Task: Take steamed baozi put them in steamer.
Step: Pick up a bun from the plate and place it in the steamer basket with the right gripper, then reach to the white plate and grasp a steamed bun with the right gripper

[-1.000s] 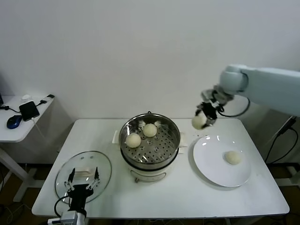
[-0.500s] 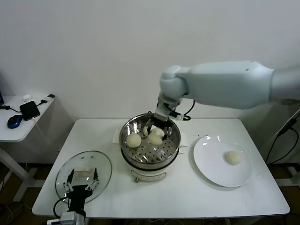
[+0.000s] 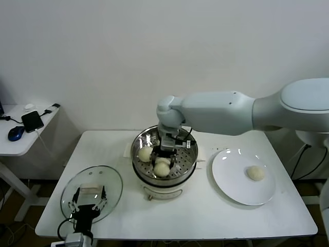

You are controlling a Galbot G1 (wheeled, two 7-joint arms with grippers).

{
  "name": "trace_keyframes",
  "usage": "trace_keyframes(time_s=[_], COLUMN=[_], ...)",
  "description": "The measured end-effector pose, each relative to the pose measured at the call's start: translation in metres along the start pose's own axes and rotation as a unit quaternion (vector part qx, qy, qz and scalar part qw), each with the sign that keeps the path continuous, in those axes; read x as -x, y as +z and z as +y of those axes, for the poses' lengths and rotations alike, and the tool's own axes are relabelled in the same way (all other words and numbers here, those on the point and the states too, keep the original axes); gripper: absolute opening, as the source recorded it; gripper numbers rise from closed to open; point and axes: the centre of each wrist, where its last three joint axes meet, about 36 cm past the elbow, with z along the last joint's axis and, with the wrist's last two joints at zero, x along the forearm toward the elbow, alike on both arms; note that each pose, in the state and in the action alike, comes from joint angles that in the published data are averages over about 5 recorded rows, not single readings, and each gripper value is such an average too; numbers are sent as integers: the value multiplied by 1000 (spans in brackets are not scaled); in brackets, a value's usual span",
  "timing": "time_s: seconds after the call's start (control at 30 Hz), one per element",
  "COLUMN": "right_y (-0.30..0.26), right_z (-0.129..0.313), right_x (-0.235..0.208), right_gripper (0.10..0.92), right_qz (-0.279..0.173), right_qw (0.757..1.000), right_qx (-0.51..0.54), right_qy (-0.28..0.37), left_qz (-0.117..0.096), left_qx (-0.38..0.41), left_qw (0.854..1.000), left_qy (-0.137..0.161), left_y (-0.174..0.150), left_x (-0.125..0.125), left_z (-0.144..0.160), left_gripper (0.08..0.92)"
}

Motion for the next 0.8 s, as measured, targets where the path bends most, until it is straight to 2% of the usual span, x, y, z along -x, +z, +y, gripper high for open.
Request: trace_keyframes(time_s=[0.1, 0.33, 0.4, 0.63, 0.8], right_y=[2, 8, 10, 35, 59], right_z=[-1, -1, 0, 24, 73], right_x=[6, 4, -1, -54, -106], right_gripper=[677, 810, 819, 823, 823], right_qz=[-4, -12, -14, 1, 24], right_qw=[1000, 1000, 1000, 999, 990], right_qx=[-7, -15, -13, 37, 132], right_qy=[-1, 0, 0, 16, 46], left_qz=[1, 0, -1, -3, -4], left_qx=[0, -1, -1, -2, -4], left_qw=[1000, 1000, 1000, 1000, 1000], left_qy=[0, 1, 1, 3, 4], left_y=[1, 0, 0, -2, -3], left_x=[0, 0, 0, -1, -1], left_z=[0, -1, -1, -4, -6], left_gripper=[823, 823, 823, 823, 823])
